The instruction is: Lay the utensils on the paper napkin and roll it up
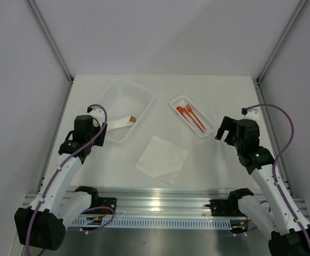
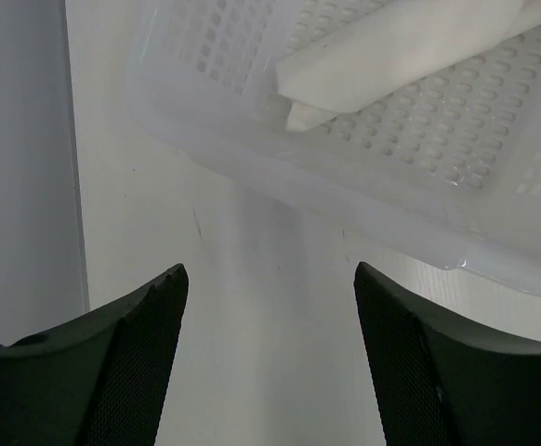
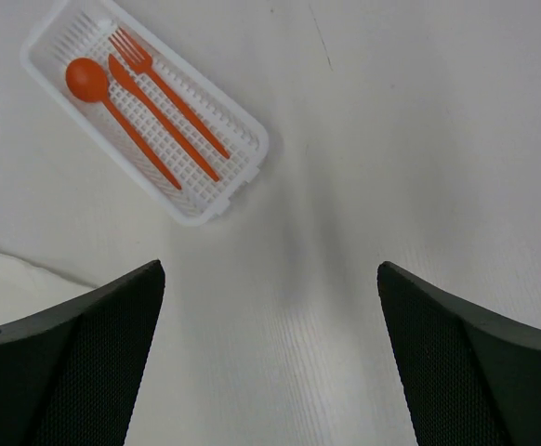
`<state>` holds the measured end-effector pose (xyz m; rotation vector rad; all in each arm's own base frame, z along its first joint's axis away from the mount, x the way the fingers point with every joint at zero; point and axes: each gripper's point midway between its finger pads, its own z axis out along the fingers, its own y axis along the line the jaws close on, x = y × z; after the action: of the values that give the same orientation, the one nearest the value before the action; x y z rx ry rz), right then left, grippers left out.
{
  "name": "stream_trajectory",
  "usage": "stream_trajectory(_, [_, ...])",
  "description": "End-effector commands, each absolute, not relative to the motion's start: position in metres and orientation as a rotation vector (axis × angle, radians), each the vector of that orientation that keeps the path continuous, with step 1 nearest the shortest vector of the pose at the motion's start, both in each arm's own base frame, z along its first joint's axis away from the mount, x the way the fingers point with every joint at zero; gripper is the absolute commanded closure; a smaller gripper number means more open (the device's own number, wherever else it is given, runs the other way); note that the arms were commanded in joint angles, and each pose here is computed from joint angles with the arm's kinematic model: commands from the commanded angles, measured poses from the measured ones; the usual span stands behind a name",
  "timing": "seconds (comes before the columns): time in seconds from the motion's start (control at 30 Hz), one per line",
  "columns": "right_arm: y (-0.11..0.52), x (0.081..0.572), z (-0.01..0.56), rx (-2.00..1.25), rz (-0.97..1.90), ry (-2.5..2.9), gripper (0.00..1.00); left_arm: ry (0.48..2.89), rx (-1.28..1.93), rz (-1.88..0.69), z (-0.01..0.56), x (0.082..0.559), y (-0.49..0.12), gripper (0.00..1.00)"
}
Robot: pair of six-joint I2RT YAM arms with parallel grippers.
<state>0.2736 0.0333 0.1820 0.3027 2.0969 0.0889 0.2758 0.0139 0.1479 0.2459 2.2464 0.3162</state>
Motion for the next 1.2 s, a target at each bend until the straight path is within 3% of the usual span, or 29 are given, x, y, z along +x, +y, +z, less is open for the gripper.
stream_trajectory(0.0, [0.039, 0.287, 0.227, 0.323, 0.175, 1.936, 0.01, 2.206, 0.197, 0.286, 0.163, 0.285, 0.011, 0.23])
stream_trajectory(0.13, [0.068, 0.300, 0.269, 0.149, 0.316, 1.827, 0.01, 2.220, 0.198, 0.263, 0.167, 0.288, 0.008, 0.23])
stream_trajectory(0.27, [0.088, 0.337, 0.293, 0.062, 0.340, 1.858, 0.14, 2.224, 0.210, 0.255, 0.171, 0.289, 0.006, 0.22])
stream_trajectory(0.37, [0.107, 0.371, 0.289, -0.010, 0.282, 1.979, 0.18, 2.219, 0.226, 0.276, 0.175, 0.292, 0.008, 0.22])
stream_trajectory(0.6, [0.156, 0.423, 0.240, -0.219, 0.142, 2.145, 0.23, 2.220, 0.207, 0.350, 0.179, 0.300, 0.018, 0.22])
stream_trajectory(0.77, [0.165, 0.450, 0.193, -0.327, 0.084, 2.270, 0.54, 2.244, 0.190, 0.399, 0.172, 0.301, 0.024, 0.22])
stream_trajectory(0.87, [0.167, 0.462, 0.158, -0.340, 0.053, 2.363, 0.67, 2.250, 0.180, 0.426, 0.171, 0.302, 0.028, 0.22])
stream_trajectory(1.17, [0.164, 0.469, 0.083, -0.405, 0.121, 2.520, 0.67, 2.282, 0.184, 0.455, 0.158, 0.302, 0.031, 0.22])
